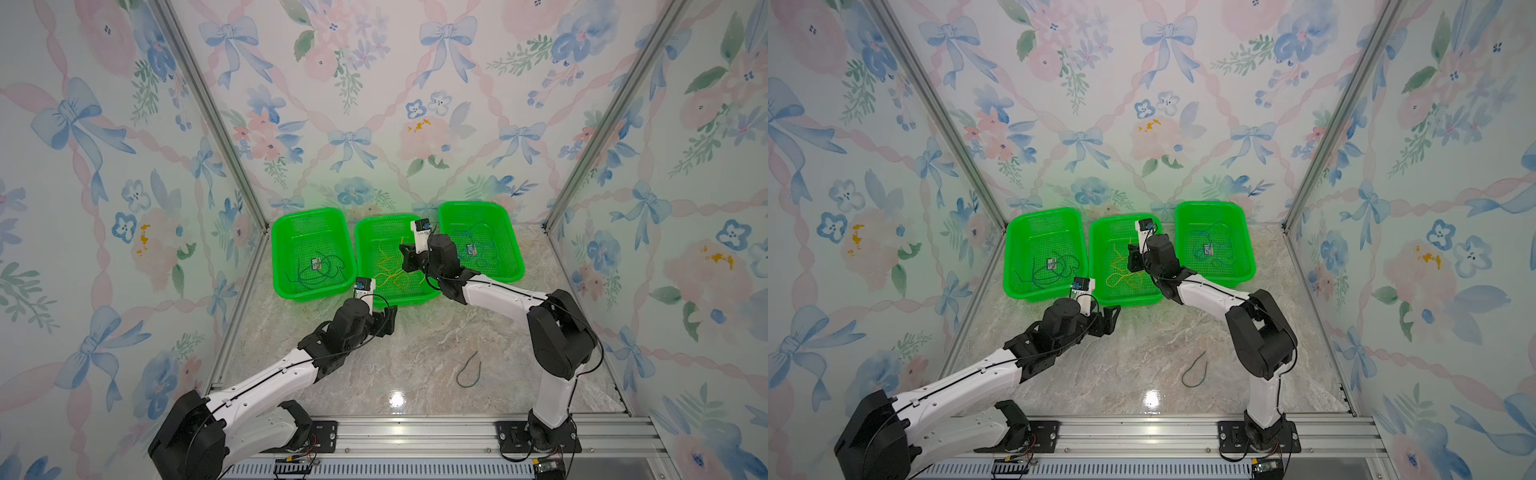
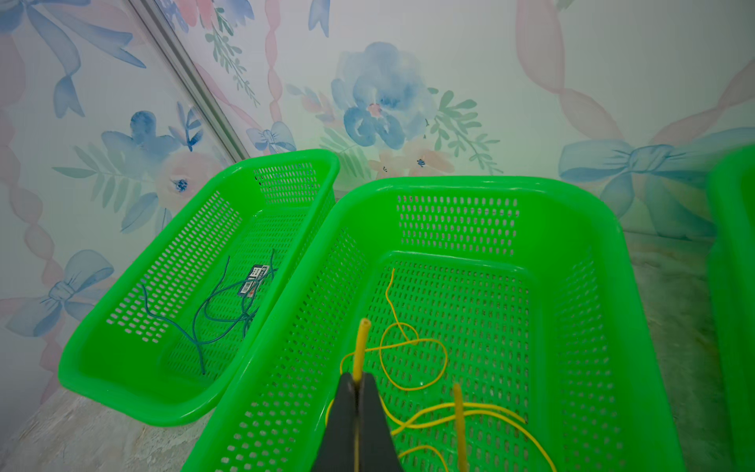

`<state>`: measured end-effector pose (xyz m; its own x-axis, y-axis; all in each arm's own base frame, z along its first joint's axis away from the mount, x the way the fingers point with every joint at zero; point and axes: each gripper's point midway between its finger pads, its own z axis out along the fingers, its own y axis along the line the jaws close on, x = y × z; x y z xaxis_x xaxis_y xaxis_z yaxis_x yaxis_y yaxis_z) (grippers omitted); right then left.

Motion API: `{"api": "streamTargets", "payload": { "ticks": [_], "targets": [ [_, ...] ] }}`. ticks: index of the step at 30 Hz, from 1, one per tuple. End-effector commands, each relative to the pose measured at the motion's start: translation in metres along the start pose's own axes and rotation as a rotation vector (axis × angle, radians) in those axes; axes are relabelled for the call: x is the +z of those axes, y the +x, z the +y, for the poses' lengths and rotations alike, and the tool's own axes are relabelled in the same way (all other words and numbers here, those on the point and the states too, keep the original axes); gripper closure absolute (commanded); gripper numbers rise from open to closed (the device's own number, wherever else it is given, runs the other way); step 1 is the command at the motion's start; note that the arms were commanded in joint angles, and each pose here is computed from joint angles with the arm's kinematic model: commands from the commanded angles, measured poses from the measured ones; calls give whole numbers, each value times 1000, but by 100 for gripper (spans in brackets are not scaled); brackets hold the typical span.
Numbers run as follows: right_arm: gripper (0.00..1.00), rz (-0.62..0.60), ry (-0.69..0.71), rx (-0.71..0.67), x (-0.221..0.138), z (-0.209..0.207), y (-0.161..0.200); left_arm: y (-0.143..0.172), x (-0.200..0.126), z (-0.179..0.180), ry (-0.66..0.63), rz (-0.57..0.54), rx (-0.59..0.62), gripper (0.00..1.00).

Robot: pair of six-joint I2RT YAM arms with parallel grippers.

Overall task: Untangle and sort cables by color
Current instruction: Place the cable in the bin, then pick up the cable at the center of the board.

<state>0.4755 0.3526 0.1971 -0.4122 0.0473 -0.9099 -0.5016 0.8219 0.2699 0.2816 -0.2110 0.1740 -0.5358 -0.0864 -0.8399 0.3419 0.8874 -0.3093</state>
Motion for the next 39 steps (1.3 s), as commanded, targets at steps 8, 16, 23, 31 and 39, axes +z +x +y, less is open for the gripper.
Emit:
{"api": "streamTargets", "payload": {
  "ticks": [8,16,23,31,39],
  "targets": [
    [69,98,34,28,23,-5,1,23,-15,-6,87,78,-20,15],
    [65,104,64,32,-54,-11,-26,36,-7,-37,197,165,38,17],
    [53,139,162,94,-152,-47,6,54,13,-104,349,279,195,19],
    [8,230,380,144,-245,-116,71,120,26,-200,572,465,378,22],
    [6,132,474,266,-284,-153,78,182,44,-205,520,684,418,31]
  ]
}}
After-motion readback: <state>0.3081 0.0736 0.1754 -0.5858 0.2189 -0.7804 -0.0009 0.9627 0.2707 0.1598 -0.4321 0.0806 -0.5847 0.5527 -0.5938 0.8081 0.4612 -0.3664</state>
